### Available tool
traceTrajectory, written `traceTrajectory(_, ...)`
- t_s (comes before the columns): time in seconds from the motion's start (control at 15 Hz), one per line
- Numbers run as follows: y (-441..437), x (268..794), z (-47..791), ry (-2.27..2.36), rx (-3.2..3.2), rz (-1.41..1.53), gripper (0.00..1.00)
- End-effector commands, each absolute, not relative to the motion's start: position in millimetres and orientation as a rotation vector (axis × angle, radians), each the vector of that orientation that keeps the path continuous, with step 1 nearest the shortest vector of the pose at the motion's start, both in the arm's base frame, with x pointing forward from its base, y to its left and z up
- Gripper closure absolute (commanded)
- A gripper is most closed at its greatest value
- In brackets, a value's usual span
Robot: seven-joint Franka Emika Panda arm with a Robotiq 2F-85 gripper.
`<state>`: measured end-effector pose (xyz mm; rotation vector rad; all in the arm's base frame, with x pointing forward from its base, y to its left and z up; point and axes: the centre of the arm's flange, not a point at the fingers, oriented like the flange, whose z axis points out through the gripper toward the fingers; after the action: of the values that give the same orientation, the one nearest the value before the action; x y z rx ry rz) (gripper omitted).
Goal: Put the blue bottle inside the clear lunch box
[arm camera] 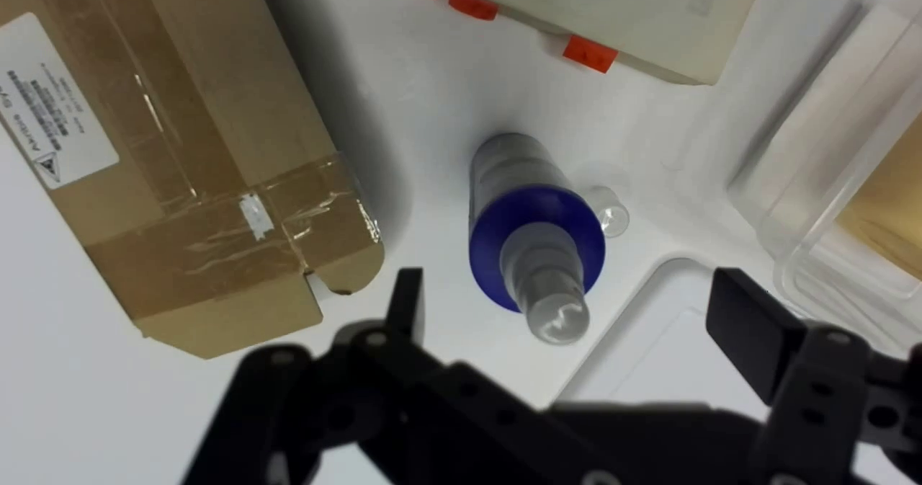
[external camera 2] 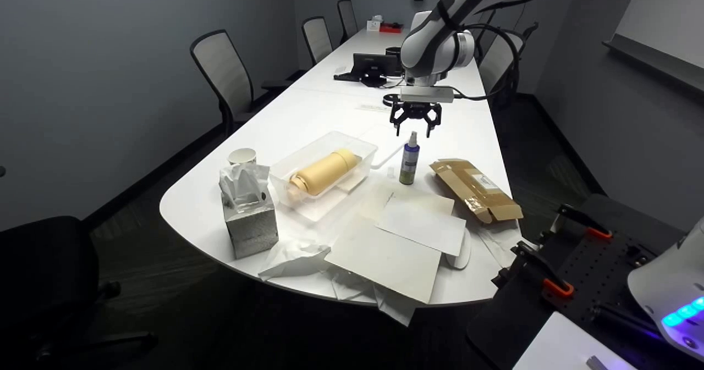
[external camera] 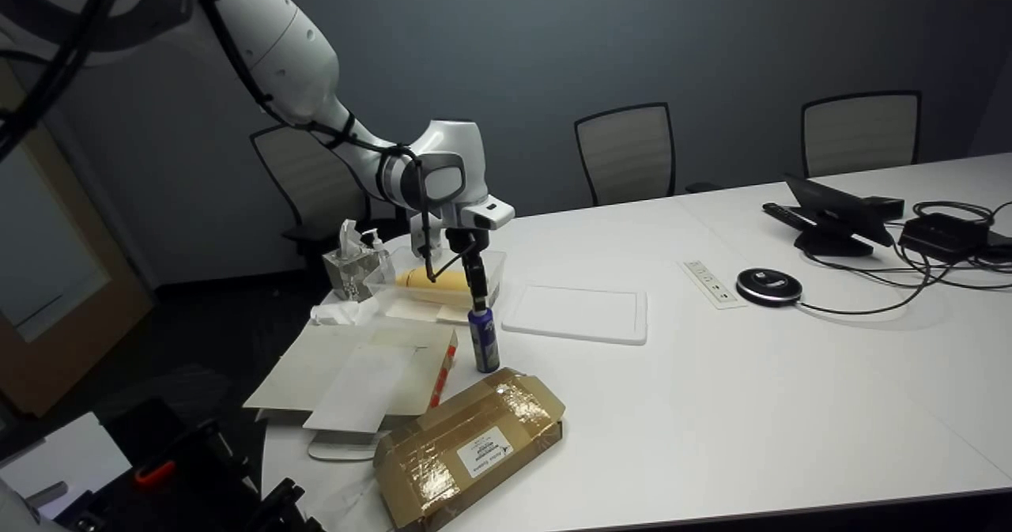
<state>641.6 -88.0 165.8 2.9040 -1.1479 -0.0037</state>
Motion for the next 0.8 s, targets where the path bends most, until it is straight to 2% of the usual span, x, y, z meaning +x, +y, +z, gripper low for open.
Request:
traceTrajectory(0.0,-85,641,166,-1.170,2.905,0.008,0.00)
traceTrajectory(0.47,-86,641,159,-1.169,2.908,-0.011,0.00)
traceTrajectory(0.53,-85,640,158,-1.169,2.911,-0.018,0.10)
traceTrajectory(0.6,-84,640,156,-1.164,2.910,-0.025,0.26)
traceTrajectory(0.73,-84,639,152,-1.165,2.902,-0.020,0.42)
